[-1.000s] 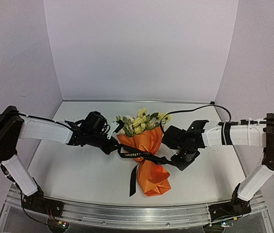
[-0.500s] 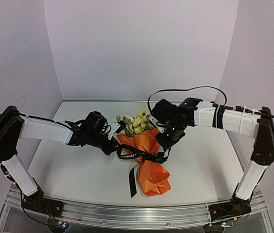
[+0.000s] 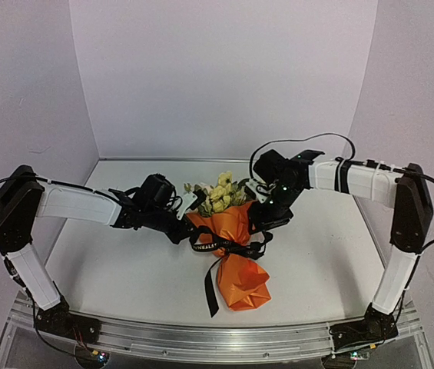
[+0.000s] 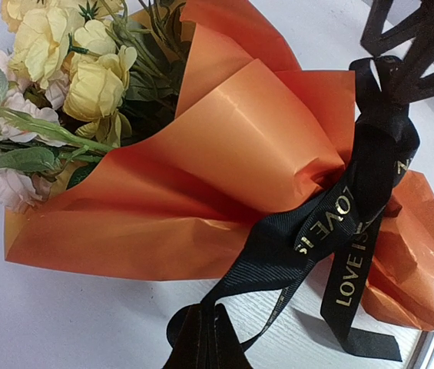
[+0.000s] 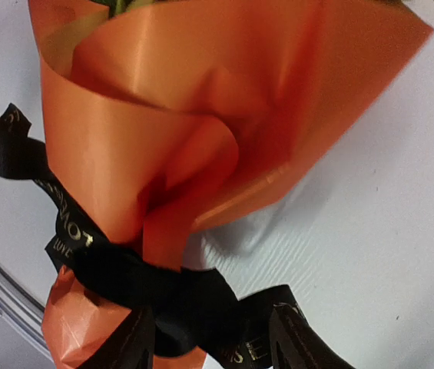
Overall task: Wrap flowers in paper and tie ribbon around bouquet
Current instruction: Cross the half-tied ribbon over the folded bouquet.
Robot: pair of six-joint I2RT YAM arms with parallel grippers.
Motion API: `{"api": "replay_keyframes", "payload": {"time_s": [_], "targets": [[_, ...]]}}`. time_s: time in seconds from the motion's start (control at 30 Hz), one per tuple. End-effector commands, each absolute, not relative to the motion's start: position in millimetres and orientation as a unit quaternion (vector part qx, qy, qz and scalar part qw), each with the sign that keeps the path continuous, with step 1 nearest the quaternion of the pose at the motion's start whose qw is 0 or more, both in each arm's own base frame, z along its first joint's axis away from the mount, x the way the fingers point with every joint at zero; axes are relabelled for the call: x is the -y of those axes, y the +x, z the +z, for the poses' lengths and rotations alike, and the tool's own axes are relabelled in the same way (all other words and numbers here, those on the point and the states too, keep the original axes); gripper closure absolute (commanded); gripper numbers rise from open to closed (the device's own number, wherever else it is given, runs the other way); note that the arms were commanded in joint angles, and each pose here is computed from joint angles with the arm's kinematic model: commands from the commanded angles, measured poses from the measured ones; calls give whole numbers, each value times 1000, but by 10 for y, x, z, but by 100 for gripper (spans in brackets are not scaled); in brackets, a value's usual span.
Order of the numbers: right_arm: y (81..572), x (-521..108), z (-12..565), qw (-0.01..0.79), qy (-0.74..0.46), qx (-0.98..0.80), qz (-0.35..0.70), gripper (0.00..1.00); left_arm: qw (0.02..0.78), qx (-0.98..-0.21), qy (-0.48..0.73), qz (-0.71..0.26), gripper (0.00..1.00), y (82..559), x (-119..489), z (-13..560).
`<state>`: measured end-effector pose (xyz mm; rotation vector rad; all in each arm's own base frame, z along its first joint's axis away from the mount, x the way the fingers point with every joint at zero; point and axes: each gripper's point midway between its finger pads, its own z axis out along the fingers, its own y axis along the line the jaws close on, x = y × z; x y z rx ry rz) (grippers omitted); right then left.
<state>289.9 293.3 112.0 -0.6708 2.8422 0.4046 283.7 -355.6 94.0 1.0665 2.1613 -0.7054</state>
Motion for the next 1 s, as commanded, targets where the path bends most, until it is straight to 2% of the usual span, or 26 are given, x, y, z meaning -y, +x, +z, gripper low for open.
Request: {"api": "replay_keyframes", "payload": {"time_s": [0.0,0.07,0.23,0.4,0.6,0.83,0.97], "targets": [[2701,-2814,1404,124,-210,-950,193,38,328,-805,412,-274,100,2900,3660,1083],[2664,-2750,1383,129,-202,-949,205,35,328,-806,410,-274,100,2913,3665,1087],[2703,-2582,1309,124,-160,-950,239,34,325,-807,409,-275,100,2914,3674,1081],[2672,-2500,1408,106,-163,-943,268,40,322,-808,409,-276,100,2911,3678,1087],[2442,-2536,874,69,-133,-944,295,47,319,-809,408,-278,100,2898,3679,1065],[2367,-2353,416,108,-126,-970,178,52,314,-810,410,-278,100,2914,3703,1045],[2315,-2382,378,157,-199,-958,133,54,313,-811,411,-276,100,2919,3701,1031]]}}
